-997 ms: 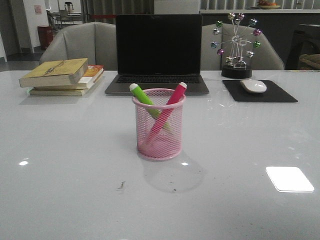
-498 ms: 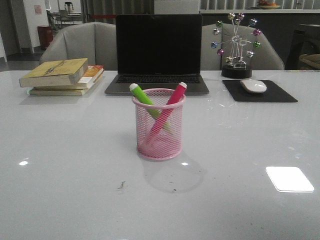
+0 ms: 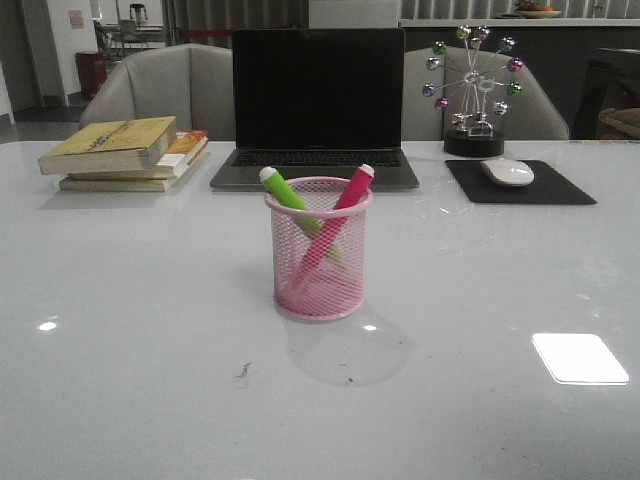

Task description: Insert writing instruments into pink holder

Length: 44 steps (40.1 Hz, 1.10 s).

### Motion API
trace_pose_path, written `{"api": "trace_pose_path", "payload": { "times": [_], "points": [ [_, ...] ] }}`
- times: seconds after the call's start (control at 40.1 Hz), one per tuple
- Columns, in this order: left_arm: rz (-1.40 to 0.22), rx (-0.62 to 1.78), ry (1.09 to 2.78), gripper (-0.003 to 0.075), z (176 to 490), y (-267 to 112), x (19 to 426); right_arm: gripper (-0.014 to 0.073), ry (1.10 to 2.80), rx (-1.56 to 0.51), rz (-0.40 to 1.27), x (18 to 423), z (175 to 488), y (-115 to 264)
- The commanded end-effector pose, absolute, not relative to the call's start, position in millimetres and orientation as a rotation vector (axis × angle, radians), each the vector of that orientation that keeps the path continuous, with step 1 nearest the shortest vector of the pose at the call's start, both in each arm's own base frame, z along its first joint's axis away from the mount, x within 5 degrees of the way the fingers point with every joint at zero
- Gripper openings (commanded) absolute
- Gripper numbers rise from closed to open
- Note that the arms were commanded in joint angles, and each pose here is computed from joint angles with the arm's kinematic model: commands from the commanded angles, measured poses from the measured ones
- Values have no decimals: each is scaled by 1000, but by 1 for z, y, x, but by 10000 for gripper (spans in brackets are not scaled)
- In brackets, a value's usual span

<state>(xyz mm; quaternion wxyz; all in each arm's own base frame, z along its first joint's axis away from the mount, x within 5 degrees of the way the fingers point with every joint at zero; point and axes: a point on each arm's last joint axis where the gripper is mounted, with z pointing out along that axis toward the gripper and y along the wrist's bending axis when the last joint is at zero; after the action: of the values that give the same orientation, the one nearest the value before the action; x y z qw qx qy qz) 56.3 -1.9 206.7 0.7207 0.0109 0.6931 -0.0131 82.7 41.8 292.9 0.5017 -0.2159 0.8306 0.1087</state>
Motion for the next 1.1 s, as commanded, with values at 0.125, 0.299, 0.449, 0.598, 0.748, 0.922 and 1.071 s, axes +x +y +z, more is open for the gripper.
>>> {"api": "trace_pose_path", "payload": {
  "times": [0.125,0.299,0.449,0.598,0.748,0.922,1.071],
  "points": [
    [-48,11,1422,92,216,-2,54,27,1700,-263,131,67,272,17],
    [-48,11,1422,92,216,-2,54,27,1528,-123,40,58,239,6],
    [-48,11,1422,92,216,-2,54,27,1442,-44,13,56,218,2],
    [-48,11,1422,92,216,-2,54,27,1409,10,24,53,215,0],
    [-48,11,1422,92,216,-2,54,27,1409,14,33,53,215,0],
    [-48,11,1422,92,216,-2,54,27,1410,12,36,53,215,1],
    [-48,11,1422,92,216,-2,54,27,1410,12,36,53,215,1]
  ]
}}
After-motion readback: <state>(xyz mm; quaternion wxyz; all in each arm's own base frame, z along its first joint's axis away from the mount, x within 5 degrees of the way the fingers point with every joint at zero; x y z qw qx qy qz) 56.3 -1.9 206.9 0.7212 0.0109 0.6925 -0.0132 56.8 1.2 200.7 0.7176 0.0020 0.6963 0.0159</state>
